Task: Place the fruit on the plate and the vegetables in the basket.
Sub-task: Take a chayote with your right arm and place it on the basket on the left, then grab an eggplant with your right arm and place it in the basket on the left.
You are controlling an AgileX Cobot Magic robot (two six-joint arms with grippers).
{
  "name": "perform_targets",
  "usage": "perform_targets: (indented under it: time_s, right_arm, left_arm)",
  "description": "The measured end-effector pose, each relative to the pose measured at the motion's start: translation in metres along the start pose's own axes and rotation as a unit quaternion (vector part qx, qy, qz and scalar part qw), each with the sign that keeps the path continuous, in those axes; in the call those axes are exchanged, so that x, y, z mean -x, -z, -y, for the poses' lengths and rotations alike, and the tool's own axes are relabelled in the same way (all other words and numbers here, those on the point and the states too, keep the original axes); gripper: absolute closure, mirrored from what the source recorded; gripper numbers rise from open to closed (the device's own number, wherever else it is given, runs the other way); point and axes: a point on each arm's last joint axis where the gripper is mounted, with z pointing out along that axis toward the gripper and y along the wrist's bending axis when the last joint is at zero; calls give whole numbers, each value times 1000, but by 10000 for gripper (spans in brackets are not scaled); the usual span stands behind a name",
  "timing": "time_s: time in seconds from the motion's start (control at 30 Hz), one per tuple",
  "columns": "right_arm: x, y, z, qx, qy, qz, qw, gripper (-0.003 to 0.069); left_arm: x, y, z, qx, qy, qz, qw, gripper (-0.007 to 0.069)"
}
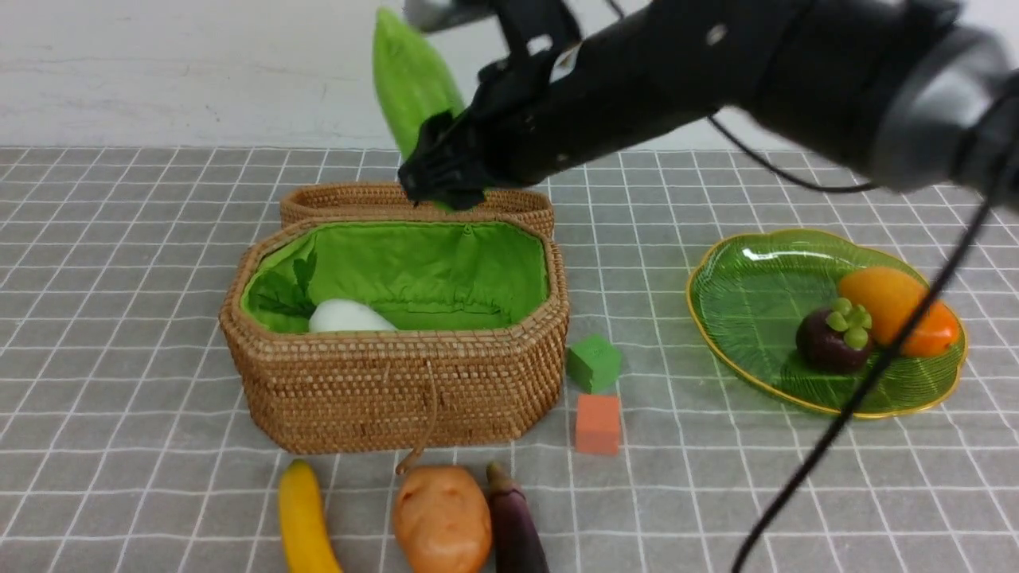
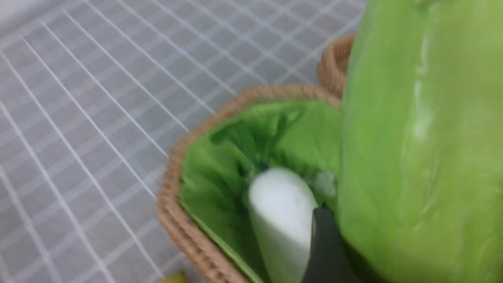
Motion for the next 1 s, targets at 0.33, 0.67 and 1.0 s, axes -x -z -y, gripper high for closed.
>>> perform_targets:
  time_s: [0.33, 0.67, 1.0]
  right_arm:
    - [-26, -24, 16, -22, -44, -75, 996, -11]
    - [-28, 44, -9, 8, -147, -231, 962, 77]
    - [-120, 10, -52, -12, -189, -377, 907, 117]
  left_arm:
    - [0, 0, 0, 0, 0, 0, 1000, 386]
    - [0, 0, 0, 0, 0, 0, 1000, 386]
    - [0, 0, 0, 0, 0, 0, 1000, 386]
